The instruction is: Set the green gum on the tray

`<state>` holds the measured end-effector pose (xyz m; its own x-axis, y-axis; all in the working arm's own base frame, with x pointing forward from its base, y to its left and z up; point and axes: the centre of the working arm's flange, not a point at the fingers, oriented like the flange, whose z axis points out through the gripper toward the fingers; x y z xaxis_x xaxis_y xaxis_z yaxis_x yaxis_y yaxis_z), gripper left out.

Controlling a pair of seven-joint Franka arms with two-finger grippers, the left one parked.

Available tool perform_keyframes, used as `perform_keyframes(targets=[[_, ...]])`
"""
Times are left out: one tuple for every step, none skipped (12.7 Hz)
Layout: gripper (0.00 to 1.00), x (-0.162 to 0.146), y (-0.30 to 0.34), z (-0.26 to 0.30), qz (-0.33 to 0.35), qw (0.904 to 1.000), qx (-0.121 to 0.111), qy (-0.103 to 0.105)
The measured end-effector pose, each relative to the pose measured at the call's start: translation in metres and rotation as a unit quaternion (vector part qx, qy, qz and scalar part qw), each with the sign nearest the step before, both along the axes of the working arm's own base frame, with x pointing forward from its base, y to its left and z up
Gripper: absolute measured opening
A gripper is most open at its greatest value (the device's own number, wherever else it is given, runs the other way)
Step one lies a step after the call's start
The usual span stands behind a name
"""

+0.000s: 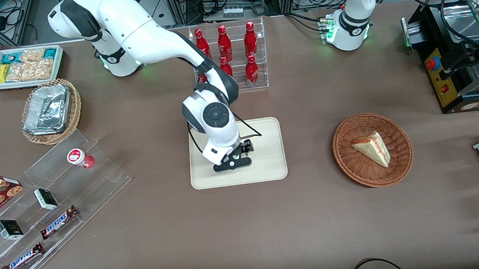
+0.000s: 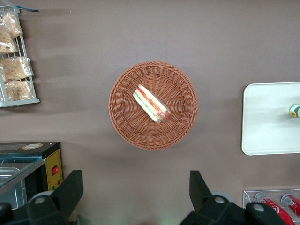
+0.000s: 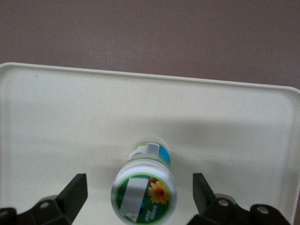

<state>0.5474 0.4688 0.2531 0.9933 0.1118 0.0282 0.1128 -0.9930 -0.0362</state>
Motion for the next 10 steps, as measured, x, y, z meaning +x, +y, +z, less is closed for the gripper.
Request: perform_keyframes(targets=[[1.0,0.002,-0.005,0.013,0.013,0.9999,-0.005,0.005],[1.0,0.004,-0.01,0.03,0.021,0.9997,-0.008,0.008],[1.0,0.007,-0.017,0.047,0.025,0.9996,-0.009,0.011],[1.0,0.008,-0.022,0.062,0.026,0.9995,-0.01,0.015],[1.0,0.007,-0.027,0.075,0.028,0.9994,-0.011,0.019],[1.0,0.006,-0.03,0.087,0.032,0.9992,-0.012,0.022],[1.0,0.006,-0.034,0.097,0.032,0.999,-0.014,0.026],[1.0,0.005,-0.039,0.108,0.033,0.9988,-0.016,0.032],[1.0,0.004,-0.044,0.118,0.037,0.9985,-0.018,0.037],[1.0,0.005,-0.053,0.127,0.041,0.998,-0.021,0.043]])
